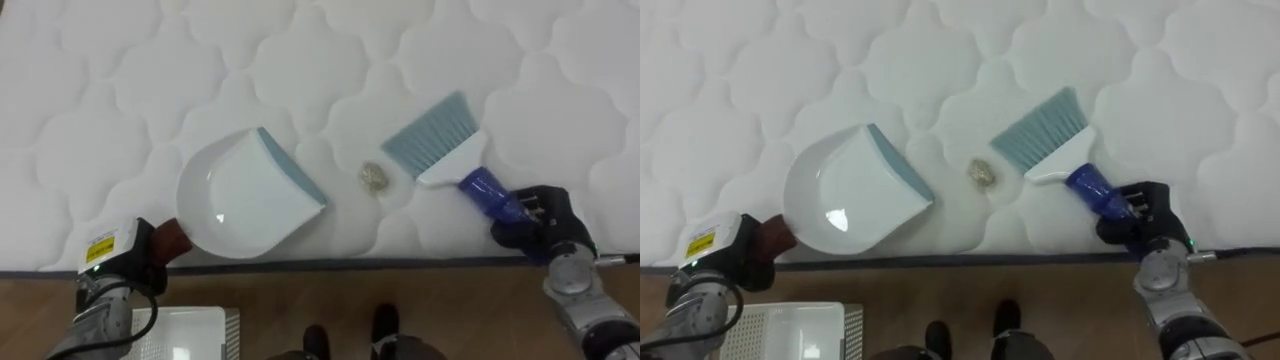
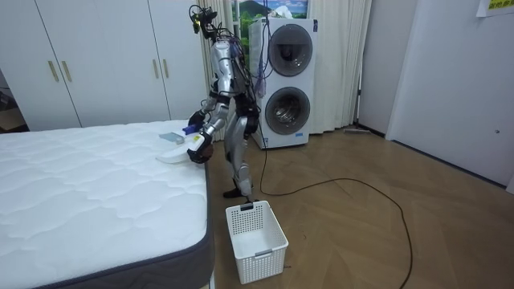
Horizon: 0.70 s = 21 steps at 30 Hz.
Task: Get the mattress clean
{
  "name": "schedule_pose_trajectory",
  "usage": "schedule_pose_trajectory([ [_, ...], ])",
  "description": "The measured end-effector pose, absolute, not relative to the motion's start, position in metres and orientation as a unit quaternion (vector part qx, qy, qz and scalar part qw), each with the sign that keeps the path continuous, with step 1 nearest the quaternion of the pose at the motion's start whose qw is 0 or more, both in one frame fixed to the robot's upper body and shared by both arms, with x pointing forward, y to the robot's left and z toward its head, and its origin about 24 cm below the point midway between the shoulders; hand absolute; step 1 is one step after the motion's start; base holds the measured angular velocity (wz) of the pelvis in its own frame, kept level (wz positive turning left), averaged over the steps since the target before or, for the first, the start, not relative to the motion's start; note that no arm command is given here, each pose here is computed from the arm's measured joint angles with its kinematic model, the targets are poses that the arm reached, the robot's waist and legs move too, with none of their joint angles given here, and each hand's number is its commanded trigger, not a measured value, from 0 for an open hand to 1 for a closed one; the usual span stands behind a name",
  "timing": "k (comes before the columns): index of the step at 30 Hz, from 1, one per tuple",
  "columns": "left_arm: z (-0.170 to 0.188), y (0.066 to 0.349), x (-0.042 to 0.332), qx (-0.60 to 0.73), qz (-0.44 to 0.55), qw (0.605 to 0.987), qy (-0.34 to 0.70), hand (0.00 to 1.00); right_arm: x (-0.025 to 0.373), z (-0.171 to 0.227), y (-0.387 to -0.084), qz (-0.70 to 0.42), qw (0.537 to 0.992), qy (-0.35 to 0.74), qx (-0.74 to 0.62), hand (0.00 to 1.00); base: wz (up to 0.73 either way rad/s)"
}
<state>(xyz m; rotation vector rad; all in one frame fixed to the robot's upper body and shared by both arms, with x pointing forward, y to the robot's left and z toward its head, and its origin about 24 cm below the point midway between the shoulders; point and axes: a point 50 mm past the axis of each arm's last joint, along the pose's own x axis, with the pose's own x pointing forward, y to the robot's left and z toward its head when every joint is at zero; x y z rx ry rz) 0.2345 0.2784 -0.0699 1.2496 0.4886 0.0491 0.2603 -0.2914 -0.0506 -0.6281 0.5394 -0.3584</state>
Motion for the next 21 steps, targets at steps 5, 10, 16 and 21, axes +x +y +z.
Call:
schedule_pose_trajectory([
  [5, -0.067, 0.279, 0.237, 0.581, 0.024, 0.783, 0.221, 1.0, 0.26, -0.051, -0.293, -0.174, 0.896, 0.266, -0.309, 1.0, 0.01],
  [10, -0.06, 0.281, 0.246, 0.596, 0.023, 0.775, 0.208, 1.0, 0.264, -0.042, -0.306, -0.154, 0.878, 0.271, -0.363, 1.0, 0.0],
  [16, -0.047, 0.291, 0.253, 0.633, 0.022, 0.75, 0.189, 1.0, 0.276, -0.013, -0.333, -0.13, 0.827, 0.257, -0.483, 1.0, 0.0],
  [21, -0.033, 0.303, 0.259, 0.675, 0.015, 0.718, 0.167, 1.0, 0.289, 0.018, -0.353, -0.105, 0.764, 0.239, -0.59, 1.0, -0.01],
])
